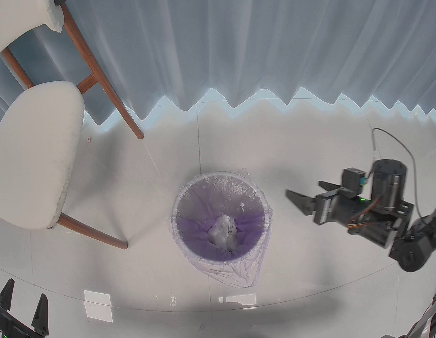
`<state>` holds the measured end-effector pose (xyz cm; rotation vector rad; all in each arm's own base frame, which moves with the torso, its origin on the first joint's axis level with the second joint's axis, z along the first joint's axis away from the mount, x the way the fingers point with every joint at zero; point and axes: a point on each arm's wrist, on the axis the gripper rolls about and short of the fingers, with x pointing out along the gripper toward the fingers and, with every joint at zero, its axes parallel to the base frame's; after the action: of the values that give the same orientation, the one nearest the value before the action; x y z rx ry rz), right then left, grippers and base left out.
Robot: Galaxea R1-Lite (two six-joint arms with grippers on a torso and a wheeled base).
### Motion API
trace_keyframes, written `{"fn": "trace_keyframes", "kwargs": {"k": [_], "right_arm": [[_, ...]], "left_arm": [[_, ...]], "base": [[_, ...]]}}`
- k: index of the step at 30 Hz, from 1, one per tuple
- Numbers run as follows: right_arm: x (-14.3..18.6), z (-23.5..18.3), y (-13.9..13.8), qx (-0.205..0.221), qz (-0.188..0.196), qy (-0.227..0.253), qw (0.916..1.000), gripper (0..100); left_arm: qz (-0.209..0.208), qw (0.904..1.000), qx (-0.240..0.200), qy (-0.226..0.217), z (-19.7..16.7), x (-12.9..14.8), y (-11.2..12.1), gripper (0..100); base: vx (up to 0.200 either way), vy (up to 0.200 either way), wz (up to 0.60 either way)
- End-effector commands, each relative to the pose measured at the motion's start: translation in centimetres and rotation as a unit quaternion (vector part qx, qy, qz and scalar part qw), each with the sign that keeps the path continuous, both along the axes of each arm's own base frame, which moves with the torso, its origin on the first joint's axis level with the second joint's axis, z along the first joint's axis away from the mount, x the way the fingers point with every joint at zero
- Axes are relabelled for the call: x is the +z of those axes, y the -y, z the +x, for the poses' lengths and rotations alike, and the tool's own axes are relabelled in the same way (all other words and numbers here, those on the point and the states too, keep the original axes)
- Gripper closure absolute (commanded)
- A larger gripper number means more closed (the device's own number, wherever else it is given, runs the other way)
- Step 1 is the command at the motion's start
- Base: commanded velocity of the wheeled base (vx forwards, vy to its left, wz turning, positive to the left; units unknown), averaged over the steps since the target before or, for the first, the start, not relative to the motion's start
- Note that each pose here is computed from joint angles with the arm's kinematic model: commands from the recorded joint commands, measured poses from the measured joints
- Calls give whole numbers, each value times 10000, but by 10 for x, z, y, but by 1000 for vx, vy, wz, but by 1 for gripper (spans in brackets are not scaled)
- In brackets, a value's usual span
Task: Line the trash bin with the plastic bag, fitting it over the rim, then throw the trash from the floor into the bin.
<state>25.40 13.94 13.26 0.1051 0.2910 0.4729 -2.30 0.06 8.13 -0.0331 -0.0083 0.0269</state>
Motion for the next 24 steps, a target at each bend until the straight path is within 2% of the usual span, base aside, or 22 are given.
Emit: {"fn": "trace_keyframes", "kwargs": {"k": [1,4,7,9,13,16,17,18,19,20,23,24], "right_arm": [[23,-105,127,-2081,74,592,9763,0],[28,-132,140,-2509,145,972,9630,0],[26,-162,141,-2536,155,1369,9575,0],[21,-180,140,-2493,-32,1585,9554,0],[7,-208,140,-2383,-145,1594,9579,0],[-22,-239,139,-2244,-268,1060,9683,0],[-42,-257,138,-2164,-343,840,9721,0],[-51,-267,138,-2112,-337,896,9727,0],[-52,-283,137,-1910,-310,1085,9751,0],[-45,-287,137,-1792,-369,1079,9772,0],[-51,-283,137,-1896,-511,1095,9744,0],[-49,-281,138,-1978,-412,1408,9692,0]], "left_arm": [[-12,10000,3,-8,0,-5,0,0],[-12,10000,3,-8,0,-5,0,0],[-12,10000,11,-8,0,-5,0,0],[-12,10000,11,-8,0,-5,0,0],[-12,10000,3,-8,0,-5,0,0],[-12,10000,3,-8,0,-5,0,0],[-12,10000,3,-8,0,-5,0,0],[-12,10000,3,-8,0,-5,0,0],[-12,10000,11,-8,0,-5,0,0],[-12,10000,11,-8,0,-5,0,0],[-12,10000,11,-1,0,-5,0,0],[-12,10000,11,-1,0,-5,0,0]], "base": [[0,0,0],[0,0,0],[0,0,0],[0,0,0],[0,0,0],[0,0,0],[0,0,0],[0,0,0],[0,0,0],[0,0,0],[0,0,0],[0,0,0]]}}
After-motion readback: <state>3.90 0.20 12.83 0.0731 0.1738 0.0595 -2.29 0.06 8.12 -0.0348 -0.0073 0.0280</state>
